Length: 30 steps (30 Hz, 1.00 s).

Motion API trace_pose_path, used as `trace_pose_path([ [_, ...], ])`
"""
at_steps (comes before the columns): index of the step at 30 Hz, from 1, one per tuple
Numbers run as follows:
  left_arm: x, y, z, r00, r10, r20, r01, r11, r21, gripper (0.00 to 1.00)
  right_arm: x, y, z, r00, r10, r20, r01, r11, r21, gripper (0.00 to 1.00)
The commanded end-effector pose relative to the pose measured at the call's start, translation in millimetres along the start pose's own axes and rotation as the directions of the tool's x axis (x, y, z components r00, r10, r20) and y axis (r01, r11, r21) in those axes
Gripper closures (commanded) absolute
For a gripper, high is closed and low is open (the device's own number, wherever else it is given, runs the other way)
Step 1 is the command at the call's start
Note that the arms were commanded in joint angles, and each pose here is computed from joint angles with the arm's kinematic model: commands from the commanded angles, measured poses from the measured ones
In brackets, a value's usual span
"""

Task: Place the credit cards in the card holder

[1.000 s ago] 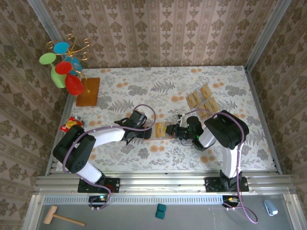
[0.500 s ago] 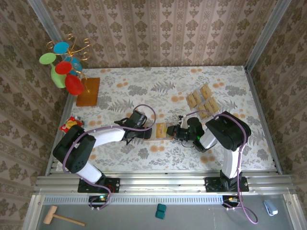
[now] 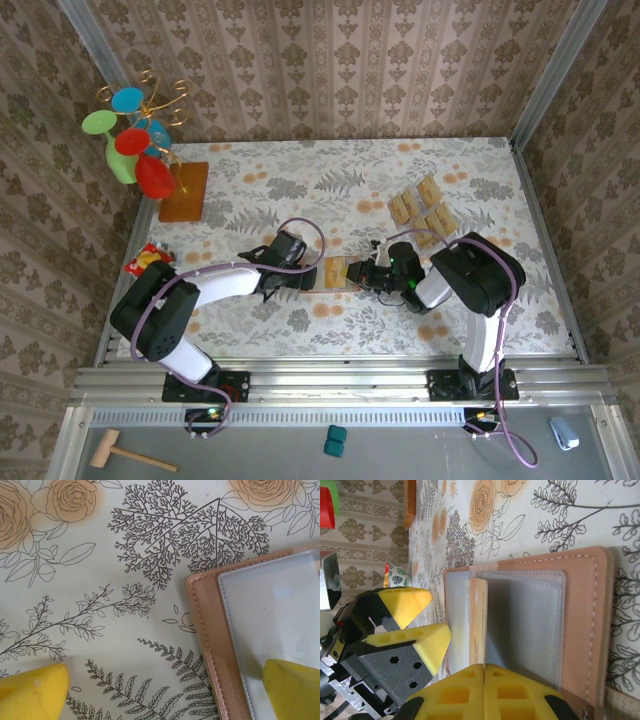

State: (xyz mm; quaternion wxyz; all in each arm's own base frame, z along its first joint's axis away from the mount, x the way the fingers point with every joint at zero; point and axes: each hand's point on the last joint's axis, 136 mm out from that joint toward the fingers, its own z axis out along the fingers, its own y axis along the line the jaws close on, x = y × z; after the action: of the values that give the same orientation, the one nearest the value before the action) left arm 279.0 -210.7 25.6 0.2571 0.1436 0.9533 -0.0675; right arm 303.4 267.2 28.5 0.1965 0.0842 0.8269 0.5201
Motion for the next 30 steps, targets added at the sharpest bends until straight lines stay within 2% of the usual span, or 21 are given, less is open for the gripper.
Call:
trace_pose_path([
  [1, 17.7, 9.6, -0.5, 0.999, 0.004, -0.049, -0.006, 0.999, -0.043, 0.0, 25.1, -41.1, 0.1, 0.994, 0.082, -0.074, -0.071, 0.987, 0.145, 1.0],
  [30, 18.1, 9.0, -2.0, 0.999, 0.005, -0.046, -0.007, 0.999, -0.039, 0.0, 26.7, -46.9, 3.7, 0.993, 0.09, -0.071, -0.077, 0.983, 0.166, 1.0],
])
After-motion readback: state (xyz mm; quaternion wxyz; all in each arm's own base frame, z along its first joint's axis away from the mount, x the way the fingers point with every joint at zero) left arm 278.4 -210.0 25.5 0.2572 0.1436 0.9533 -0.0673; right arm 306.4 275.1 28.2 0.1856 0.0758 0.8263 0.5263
